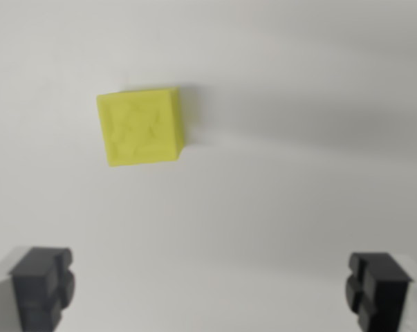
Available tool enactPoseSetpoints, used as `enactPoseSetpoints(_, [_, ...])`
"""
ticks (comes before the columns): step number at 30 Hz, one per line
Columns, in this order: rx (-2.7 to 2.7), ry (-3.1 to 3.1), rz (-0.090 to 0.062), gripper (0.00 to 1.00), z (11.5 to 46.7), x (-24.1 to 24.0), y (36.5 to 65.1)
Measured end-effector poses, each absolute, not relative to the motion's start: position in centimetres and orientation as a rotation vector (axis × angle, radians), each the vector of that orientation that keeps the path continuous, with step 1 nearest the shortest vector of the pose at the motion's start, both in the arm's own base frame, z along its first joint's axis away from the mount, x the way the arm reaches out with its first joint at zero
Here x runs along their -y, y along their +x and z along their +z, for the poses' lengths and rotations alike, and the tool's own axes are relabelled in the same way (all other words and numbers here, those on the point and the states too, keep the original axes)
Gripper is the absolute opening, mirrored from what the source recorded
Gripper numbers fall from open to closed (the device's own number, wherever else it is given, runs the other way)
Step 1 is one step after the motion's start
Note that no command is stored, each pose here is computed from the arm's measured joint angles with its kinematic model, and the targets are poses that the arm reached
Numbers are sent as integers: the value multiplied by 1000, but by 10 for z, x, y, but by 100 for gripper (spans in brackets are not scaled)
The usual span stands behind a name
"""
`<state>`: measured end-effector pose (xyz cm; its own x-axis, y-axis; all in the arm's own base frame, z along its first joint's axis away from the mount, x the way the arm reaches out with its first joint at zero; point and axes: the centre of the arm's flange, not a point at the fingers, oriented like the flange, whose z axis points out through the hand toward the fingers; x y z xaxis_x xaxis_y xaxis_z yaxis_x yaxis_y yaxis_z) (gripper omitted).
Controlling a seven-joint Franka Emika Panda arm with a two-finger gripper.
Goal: Pick yellow cube
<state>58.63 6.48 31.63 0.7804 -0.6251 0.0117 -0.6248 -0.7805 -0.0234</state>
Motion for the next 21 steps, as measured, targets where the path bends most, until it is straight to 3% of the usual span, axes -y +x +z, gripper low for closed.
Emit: enactPoseSetpoints(21, [-961,-2978,-18,100,263,-85,588])
